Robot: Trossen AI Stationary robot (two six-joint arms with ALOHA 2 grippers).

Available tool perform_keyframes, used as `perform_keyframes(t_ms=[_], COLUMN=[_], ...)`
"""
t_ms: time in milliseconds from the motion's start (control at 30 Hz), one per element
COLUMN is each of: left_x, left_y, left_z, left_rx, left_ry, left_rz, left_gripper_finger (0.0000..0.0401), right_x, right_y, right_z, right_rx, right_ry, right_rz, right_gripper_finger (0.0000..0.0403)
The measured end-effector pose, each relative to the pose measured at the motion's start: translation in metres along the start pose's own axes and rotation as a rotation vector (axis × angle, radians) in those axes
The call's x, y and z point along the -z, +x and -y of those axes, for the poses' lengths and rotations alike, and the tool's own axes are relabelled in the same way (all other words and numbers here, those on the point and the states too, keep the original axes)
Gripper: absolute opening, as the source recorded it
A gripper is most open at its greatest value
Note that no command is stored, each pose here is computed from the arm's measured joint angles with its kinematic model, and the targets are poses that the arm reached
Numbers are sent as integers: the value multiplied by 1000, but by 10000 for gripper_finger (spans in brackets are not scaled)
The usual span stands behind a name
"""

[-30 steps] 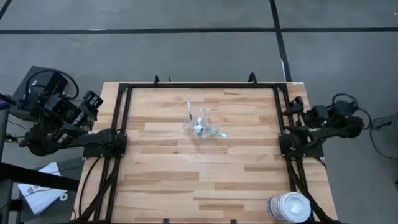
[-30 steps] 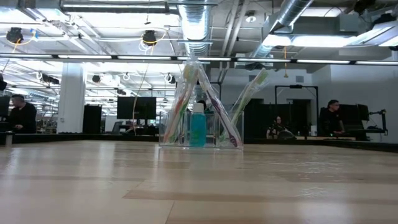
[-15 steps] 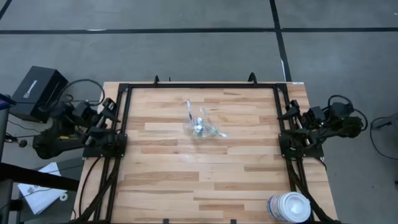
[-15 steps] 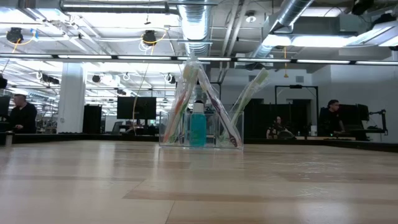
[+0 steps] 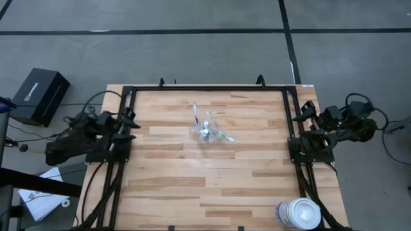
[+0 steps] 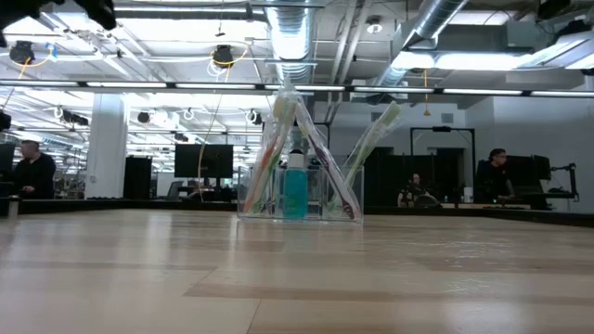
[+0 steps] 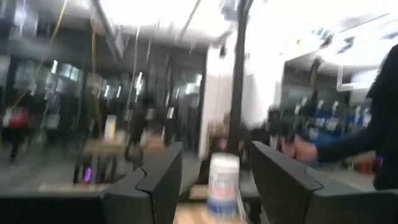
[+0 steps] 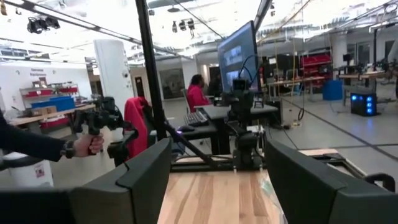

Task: Pick & Place toothbrushing station
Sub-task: Return to Home Position

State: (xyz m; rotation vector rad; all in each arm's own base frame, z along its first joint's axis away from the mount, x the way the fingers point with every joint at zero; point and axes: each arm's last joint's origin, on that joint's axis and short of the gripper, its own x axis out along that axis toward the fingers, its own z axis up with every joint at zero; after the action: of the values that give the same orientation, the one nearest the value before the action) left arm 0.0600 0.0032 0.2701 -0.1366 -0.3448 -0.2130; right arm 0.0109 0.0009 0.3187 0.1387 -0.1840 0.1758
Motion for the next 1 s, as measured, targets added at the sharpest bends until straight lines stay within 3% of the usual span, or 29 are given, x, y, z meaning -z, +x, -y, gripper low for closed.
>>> perform_keyframes(t_ms=[267, 633, 767, 1000], left_x=[66, 73, 73, 73], left_y=[1, 1, 1, 1], left_z=[-18, -22, -23, -23], left_rx=[12, -78, -85, -85], left_ry=[-142, -79, -87, -84], left_rz=[61, 14, 12, 10], left_gripper_finger=[182, 182, 182, 182], right_x=[12, 52, 67, 123], right_y=[5, 20, 32, 52], right_z=[1, 5, 6, 12], right_rx=[8, 30, 21, 18], right_ry=[0, 12, -13, 17], right_rz=[-62, -207, -154, -110], right_gripper_finger=[249, 249, 249, 249])
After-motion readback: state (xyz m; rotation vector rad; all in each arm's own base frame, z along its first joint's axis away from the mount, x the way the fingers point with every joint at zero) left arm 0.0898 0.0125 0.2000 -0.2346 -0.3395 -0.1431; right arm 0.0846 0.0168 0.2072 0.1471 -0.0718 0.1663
